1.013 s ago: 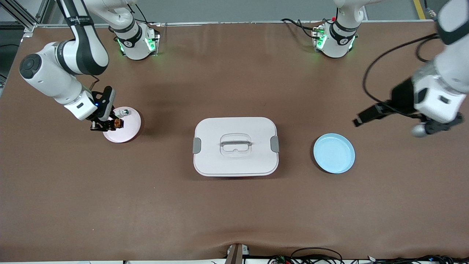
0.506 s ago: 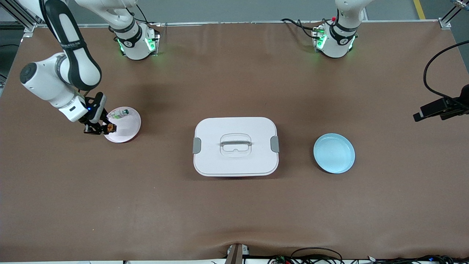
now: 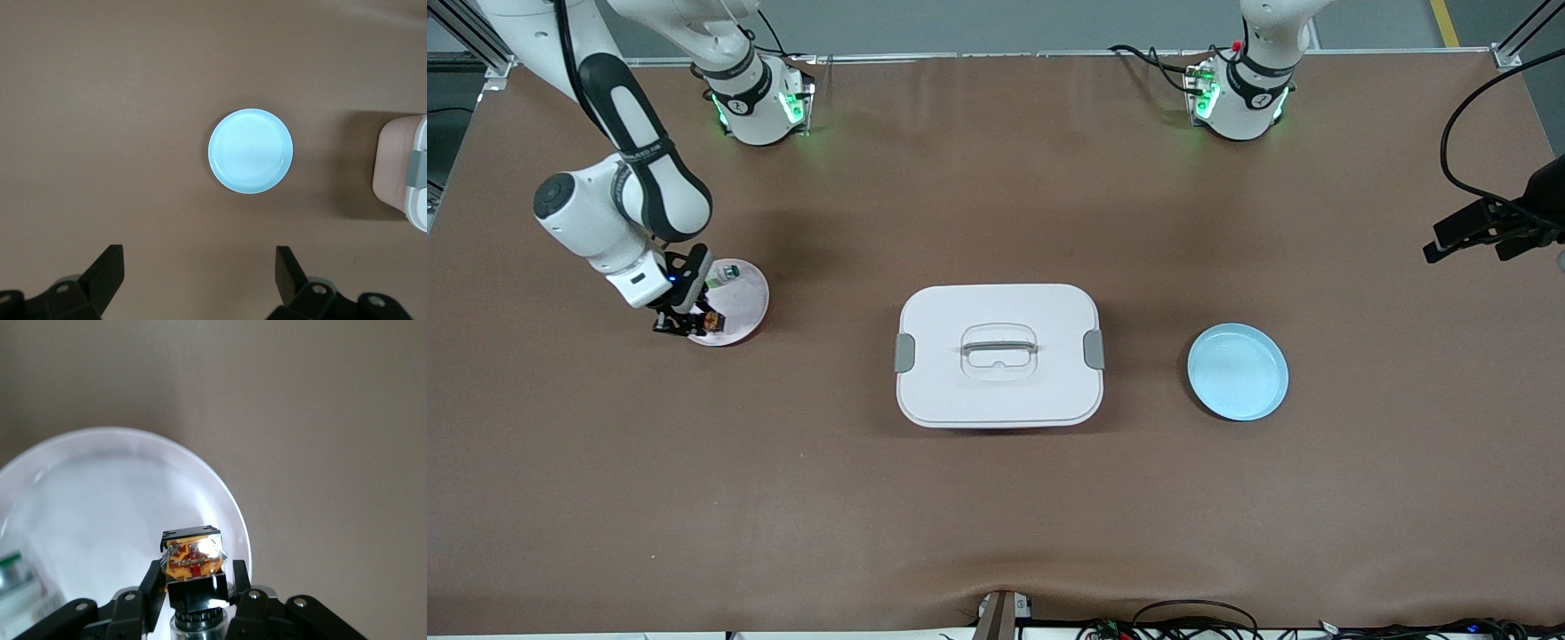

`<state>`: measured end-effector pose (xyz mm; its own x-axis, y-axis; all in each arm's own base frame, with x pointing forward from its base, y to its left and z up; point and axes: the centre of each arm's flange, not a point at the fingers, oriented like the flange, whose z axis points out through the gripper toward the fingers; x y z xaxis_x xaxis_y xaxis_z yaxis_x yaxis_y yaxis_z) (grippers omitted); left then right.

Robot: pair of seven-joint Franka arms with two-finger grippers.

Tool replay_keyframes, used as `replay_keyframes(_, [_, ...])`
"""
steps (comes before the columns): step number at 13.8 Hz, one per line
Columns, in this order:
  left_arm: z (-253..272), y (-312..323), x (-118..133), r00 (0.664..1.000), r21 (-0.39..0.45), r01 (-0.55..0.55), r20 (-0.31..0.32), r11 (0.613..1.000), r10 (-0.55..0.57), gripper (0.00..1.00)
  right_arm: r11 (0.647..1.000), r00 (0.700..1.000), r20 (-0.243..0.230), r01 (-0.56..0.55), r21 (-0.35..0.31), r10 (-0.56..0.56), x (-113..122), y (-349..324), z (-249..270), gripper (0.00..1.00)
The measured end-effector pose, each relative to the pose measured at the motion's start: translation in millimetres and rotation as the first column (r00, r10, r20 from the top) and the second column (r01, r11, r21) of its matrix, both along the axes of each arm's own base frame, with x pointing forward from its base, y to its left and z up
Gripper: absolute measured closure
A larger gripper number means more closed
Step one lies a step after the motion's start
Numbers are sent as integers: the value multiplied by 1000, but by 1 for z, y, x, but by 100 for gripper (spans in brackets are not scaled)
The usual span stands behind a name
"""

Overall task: Transfer orange switch to right arm and place
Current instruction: 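Lower the switch onto the pink plate with the right gripper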

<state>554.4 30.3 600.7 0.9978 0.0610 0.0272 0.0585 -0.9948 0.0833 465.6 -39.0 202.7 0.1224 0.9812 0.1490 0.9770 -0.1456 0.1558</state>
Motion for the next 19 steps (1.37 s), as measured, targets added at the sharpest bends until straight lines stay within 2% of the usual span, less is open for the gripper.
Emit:
replay_keyframes(3, [-1, 0, 1, 1000, 1, 1, 9, 1000, -1, 0, 1000, 1000, 8, 17, 19, -17, -4, 29, -5, 55])
replay_keyframes(6, [-3, -8, 2, 1000, 6, 23, 12, 1000, -23, 0, 1000, 1000, 6, 14, 7, -14, -16, 42, -11, 55])
replay_keyframes(11, [-3, -17, 1, 999, 22, 49, 10, 999, -49, 0, 1000, 1000, -13, 3, -5, -3, -28, 36, -19, 55])
replay_keyframes(19, [-5, -20, 1, 998, 33, 61, 7, 998, -61, 0, 1000, 1000, -8, -11, -21, 11, -35, 8, -19, 55])
